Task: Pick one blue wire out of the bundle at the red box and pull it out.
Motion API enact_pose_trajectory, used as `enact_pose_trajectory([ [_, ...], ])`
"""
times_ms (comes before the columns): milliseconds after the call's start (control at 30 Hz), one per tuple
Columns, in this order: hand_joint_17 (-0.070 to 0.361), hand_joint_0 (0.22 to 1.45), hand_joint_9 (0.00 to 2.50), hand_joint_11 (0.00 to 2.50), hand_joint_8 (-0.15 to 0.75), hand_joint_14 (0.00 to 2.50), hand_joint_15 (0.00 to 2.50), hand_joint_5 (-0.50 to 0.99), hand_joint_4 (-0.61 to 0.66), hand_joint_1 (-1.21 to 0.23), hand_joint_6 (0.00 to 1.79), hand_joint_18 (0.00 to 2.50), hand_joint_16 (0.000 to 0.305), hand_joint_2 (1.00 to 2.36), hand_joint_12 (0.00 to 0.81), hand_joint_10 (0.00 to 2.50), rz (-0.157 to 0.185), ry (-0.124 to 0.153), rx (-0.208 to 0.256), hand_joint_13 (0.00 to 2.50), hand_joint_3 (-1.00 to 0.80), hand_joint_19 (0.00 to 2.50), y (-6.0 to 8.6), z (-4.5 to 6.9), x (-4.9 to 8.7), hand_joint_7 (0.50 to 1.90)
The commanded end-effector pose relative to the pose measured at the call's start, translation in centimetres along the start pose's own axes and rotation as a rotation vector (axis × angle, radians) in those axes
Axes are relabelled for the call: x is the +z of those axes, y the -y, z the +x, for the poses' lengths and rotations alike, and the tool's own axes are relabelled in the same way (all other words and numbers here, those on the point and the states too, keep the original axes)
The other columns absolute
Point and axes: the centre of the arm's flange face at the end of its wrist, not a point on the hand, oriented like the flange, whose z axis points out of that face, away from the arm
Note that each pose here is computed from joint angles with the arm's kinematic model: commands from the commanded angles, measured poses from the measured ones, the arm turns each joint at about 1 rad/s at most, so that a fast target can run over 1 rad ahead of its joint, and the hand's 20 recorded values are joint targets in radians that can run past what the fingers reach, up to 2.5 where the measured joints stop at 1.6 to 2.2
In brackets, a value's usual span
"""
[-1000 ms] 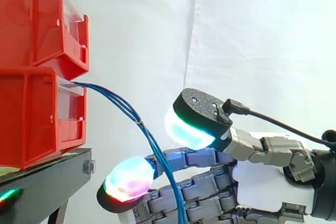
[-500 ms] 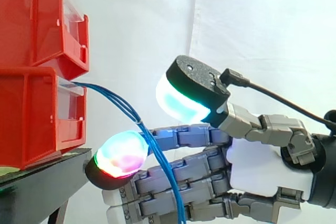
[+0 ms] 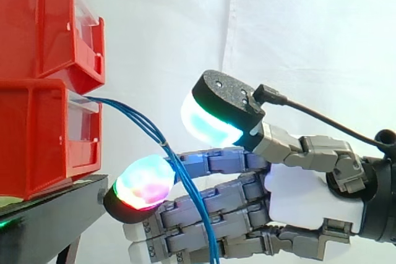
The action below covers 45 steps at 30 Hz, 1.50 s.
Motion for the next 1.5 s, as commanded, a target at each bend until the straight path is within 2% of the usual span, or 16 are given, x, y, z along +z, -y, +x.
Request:
enact_pose_trajectory([
  [0, 0.132, 0.52, 0.63, 0.20, 0.278, 0.01, 0.13, -0.12, 0.32, -0.62, 0.50, 0.30, 0.059, 1.00, 0.384, 0.01, 0.017, 0.004, -0.004, 0.38, -0.46, 0.38, 0.2, -0.6, 0.0, 1.06],
  [167, 0.131, 0.52, 0.64, 0.20, 0.278, 0.01, 0.14, -0.12, 0.34, -0.63, 0.50, 0.30, 0.058, 1.00, 0.382, 0.01, 0.025, 0.009, -0.003, 0.38, -0.44, 0.38, 0.4, -1.3, 0.0, 1.06],
  [267, 0.129, 0.54, 0.64, 0.22, 0.275, 0.01, 0.14, -0.12, 0.33, -0.64, 0.50, 0.30, 0.057, 1.01, 0.377, 0.01, 0.028, 0.012, -0.003, 0.38, -0.40, 0.39, 0.6, -1.7, 0.1, 1.11],
  [400, 0.128, 0.55, 0.63, 0.23, 0.274, 0.01, 0.14, -0.12, 0.29, -0.66, 0.50, 0.31, 0.057, 1.01, 0.375, 0.01, 0.010, 0.018, 0.013, 0.38, -0.36, 0.38, -0.2, -2.0, 0.8, 1.16],
  [600, 0.127, 0.56, 0.63, 0.23, 0.275, 0.01, 0.14, -0.11, 0.29, -0.67, 0.50, 0.31, 0.057, 1.01, 0.373, 0.01, 0.009, 0.017, 0.010, 0.38, -0.36, 0.38, -0.3, -1.9, 0.8, 1.22],
  [1067, 0.131, 0.53, 0.63, 0.25, 0.278, 0.01, 0.15, -0.11, 0.29, -0.71, 0.50, 0.32, 0.058, 1.00, 0.382, 0.01, 0.006, 0.016, 0.012, 0.38, -0.43, 0.38, -0.6, -1.7, 1.0, 1.24],
  [1300, 0.135, 0.52, 0.63, 0.27, 0.285, 0.01, 0.14, -0.11, 0.29, -0.75, 0.51, 0.33, 0.060, 1.00, 0.389, 0.01, 0.008, 0.012, 0.010, 0.38, -0.49, 0.38, -0.6, -1.4, 0.9, 1.33],
  [1467, 0.134, 0.52, 0.65, 0.30, 0.286, 0.01, 0.14, -0.12, 0.27, -0.76, 0.57, 0.33, 0.059, 1.00, 0.388, 0.01, 0.012, 0.011, 0.008, 0.38, -0.48, 0.38, -0.5, -1.4, 0.8, 1.25],
])
